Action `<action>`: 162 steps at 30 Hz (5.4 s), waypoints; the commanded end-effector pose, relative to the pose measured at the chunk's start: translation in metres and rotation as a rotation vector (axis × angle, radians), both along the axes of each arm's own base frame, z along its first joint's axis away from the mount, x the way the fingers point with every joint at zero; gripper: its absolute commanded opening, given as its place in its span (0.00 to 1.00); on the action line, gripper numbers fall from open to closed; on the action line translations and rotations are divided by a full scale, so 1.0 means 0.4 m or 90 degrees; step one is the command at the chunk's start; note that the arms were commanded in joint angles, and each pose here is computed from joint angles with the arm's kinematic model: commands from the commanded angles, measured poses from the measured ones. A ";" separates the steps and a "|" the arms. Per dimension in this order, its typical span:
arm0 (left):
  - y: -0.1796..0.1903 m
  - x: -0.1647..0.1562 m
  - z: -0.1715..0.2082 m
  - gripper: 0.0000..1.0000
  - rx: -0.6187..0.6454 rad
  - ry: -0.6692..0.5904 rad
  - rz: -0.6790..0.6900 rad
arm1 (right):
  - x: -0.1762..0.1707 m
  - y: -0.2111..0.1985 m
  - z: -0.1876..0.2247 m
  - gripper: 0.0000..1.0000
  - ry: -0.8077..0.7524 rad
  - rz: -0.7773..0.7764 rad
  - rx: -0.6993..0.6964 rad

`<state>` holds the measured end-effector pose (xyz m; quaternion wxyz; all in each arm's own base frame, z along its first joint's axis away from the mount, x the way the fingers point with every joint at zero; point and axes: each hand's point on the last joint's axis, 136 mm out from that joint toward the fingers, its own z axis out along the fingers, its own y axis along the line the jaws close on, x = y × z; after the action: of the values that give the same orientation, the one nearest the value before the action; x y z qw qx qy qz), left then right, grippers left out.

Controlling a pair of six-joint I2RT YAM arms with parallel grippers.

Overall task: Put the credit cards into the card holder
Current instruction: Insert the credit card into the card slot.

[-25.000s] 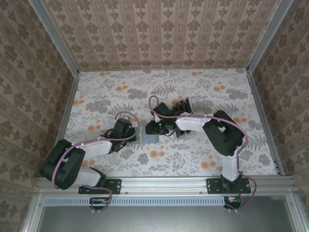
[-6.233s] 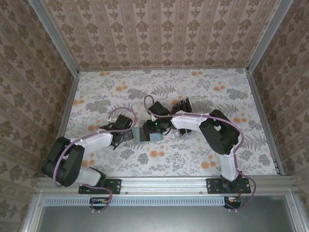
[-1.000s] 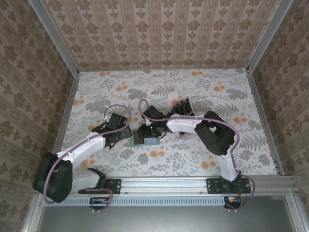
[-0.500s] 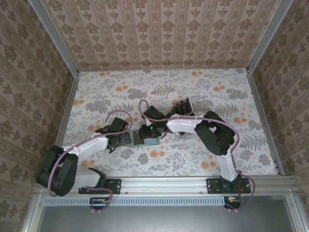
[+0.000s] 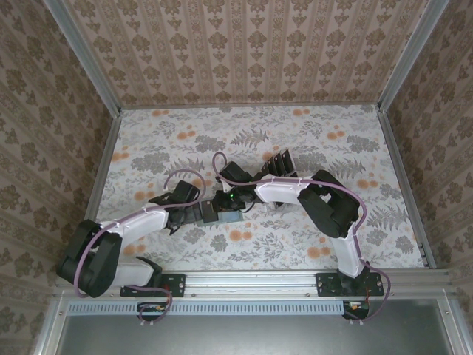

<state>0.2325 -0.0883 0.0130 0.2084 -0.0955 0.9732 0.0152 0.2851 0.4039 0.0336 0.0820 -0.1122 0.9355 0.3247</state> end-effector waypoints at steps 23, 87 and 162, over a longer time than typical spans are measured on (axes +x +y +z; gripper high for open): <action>0.021 0.054 0.121 0.97 -0.032 -0.050 0.022 | 0.022 -0.045 0.090 0.53 -0.056 0.012 -0.028; 0.036 -0.013 0.013 0.98 0.025 0.039 0.043 | -0.015 0.038 -0.009 0.10 0.019 0.025 -0.002; -0.133 0.000 0.089 1.00 -0.104 -0.071 -0.063 | 0.052 -0.103 0.021 0.56 0.003 -0.048 -0.021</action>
<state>0.2321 -0.1427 0.0484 0.2465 -0.0561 0.9641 -0.0812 0.3135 0.3738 0.0372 0.0876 -0.0758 0.9368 0.3300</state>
